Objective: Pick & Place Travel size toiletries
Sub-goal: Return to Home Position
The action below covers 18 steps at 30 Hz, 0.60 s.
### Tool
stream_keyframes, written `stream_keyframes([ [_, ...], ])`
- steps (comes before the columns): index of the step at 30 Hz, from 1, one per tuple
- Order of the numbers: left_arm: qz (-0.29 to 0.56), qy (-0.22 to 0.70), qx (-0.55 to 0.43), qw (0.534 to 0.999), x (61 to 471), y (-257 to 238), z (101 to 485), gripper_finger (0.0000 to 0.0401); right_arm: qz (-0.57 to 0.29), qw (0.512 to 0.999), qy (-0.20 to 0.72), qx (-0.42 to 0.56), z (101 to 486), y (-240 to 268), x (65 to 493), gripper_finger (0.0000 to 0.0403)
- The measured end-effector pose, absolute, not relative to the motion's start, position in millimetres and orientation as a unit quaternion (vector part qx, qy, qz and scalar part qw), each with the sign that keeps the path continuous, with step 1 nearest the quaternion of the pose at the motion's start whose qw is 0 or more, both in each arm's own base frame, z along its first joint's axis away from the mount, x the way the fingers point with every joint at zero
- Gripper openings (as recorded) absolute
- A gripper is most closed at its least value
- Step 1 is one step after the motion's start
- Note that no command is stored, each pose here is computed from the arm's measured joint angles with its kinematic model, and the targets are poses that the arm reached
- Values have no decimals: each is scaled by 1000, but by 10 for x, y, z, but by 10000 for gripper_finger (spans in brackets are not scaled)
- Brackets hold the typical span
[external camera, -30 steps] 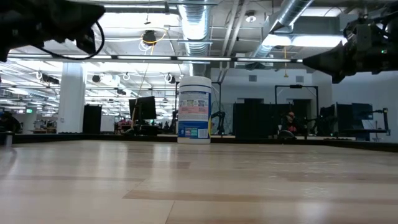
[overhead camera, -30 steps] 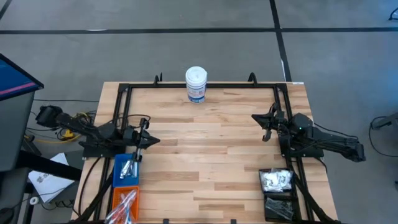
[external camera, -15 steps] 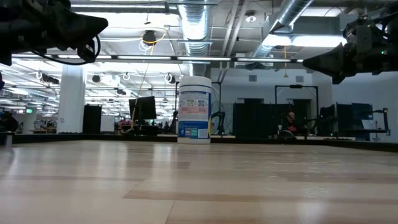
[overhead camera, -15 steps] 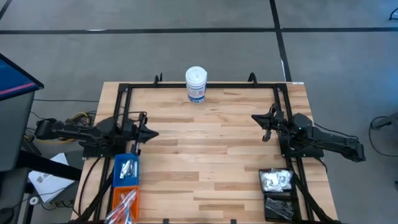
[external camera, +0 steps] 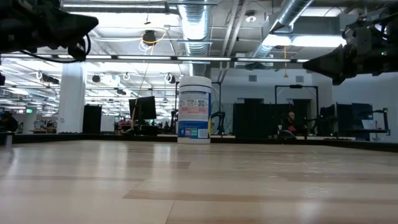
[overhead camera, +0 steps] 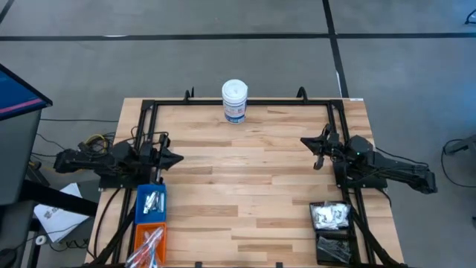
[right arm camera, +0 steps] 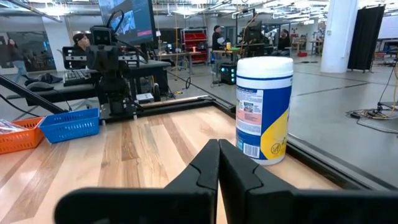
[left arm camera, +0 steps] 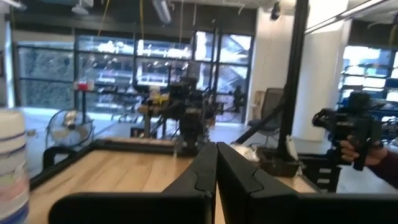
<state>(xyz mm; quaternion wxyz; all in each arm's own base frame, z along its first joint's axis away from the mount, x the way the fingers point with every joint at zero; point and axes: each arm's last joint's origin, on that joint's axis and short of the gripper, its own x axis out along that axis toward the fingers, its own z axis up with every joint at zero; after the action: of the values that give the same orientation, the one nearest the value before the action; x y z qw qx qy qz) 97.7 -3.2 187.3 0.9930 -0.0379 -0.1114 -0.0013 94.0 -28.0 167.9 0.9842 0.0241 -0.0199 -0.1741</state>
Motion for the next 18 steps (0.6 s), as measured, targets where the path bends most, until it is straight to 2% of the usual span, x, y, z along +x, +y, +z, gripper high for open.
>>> stream_keyframes([
  [8, 26, -44, -47, 998, 971, -17, 1734, 1, -174, 984, -17, 25, 1674, -281, 940, 0],
  [18, 25, -12, -57, 998, 982, -19, 1675, 1, -173, 985, -17, 25, 1673, -280, 940, 0],
])
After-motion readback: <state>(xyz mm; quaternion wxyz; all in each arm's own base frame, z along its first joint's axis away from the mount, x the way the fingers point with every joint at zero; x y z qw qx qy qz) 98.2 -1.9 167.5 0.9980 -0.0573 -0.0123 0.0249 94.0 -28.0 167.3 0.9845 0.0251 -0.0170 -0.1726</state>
